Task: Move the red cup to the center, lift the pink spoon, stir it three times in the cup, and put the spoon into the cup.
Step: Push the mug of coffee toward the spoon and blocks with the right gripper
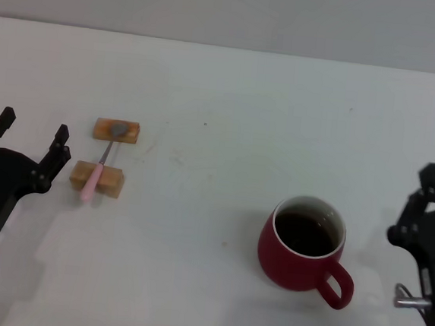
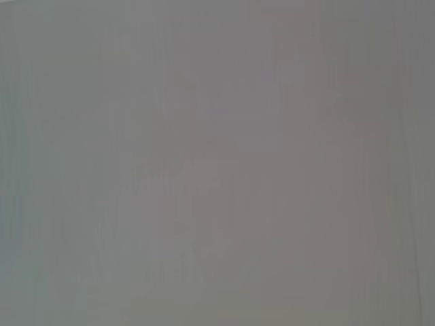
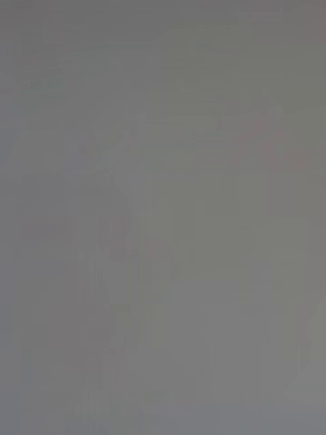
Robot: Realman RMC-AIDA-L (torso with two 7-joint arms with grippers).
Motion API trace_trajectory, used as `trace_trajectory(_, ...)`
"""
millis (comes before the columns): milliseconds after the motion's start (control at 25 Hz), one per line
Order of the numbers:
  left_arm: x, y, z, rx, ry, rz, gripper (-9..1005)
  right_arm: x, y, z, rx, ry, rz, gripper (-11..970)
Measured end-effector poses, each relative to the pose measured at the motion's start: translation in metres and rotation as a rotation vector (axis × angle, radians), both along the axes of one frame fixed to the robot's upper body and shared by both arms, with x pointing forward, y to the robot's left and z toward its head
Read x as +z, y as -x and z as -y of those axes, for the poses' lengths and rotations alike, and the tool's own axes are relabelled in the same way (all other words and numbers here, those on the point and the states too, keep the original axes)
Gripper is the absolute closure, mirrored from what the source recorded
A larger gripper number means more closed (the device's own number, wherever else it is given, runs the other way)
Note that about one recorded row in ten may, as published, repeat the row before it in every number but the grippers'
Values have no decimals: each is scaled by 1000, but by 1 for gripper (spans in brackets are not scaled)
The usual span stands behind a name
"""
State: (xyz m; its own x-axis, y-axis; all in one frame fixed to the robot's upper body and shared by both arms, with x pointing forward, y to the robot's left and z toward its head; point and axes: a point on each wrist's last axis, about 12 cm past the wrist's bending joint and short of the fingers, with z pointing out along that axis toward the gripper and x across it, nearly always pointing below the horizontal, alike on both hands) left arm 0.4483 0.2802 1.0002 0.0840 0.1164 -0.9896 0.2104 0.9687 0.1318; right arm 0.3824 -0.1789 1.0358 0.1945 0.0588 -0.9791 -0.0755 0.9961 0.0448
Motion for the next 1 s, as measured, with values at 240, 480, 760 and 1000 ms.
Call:
trace_trajectory(240,1,-2,1,-5,-1,2,190,4,-8,-16,110,0,12,959)
trace_trajectory(480,1,-4,2,-7,0,1,190,6,-13,-35,230,-1,-9,960)
trace_trajectory(760,1,-5,2,-7,-2,-3,190,8,-17,-54,324,-3,-46,960)
trace_trajectory(1000,0,-4,2,-5,-2,-5,190,7,-17,-65,367,64,-72,959)
